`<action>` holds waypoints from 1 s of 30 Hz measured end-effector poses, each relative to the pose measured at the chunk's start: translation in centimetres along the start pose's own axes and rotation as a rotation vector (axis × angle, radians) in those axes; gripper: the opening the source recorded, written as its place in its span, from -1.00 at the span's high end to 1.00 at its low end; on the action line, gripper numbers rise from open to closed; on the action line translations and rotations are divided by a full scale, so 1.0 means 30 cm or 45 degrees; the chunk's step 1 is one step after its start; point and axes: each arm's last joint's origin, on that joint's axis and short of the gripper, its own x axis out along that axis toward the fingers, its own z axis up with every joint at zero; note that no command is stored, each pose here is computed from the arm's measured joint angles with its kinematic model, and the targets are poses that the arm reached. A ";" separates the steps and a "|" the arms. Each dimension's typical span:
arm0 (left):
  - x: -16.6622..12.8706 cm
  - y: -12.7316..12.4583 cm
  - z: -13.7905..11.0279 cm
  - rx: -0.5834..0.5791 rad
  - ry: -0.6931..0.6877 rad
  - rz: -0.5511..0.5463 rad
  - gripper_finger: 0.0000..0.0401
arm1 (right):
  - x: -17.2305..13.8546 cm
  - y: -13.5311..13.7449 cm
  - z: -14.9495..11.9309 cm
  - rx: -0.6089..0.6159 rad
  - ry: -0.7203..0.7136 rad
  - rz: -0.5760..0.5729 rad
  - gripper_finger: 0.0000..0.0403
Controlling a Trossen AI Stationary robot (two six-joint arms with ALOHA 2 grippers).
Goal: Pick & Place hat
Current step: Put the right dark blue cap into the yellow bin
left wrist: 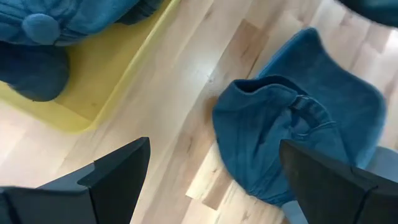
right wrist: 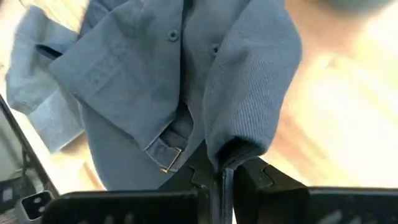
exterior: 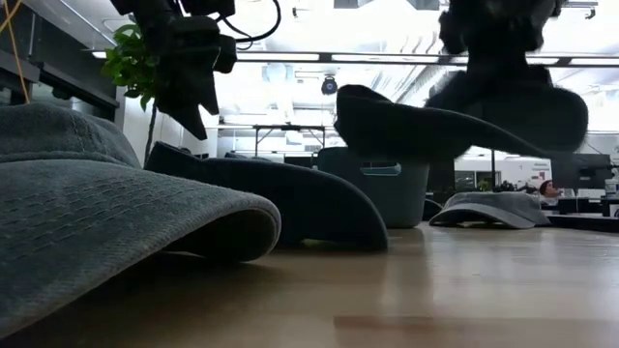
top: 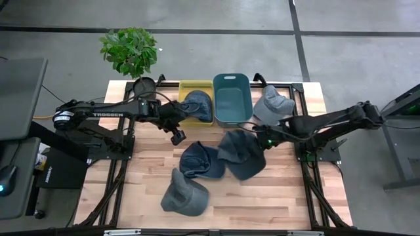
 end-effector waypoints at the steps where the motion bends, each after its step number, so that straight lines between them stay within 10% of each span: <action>1: 0.000 -0.002 0.002 0.000 -0.005 -0.013 -0.76 | -0.026 0.012 0.004 -0.036 -0.039 -0.019 0.89; 15: -0.017 -0.057 0.084 -0.059 -0.252 -0.392 -0.76 | -0.254 0.118 0.082 -0.632 -0.682 -0.470 0.89; 30: -0.084 -0.111 0.182 -0.042 -0.635 -0.740 -0.76 | -0.288 0.146 0.123 -1.039 -0.887 -0.835 0.89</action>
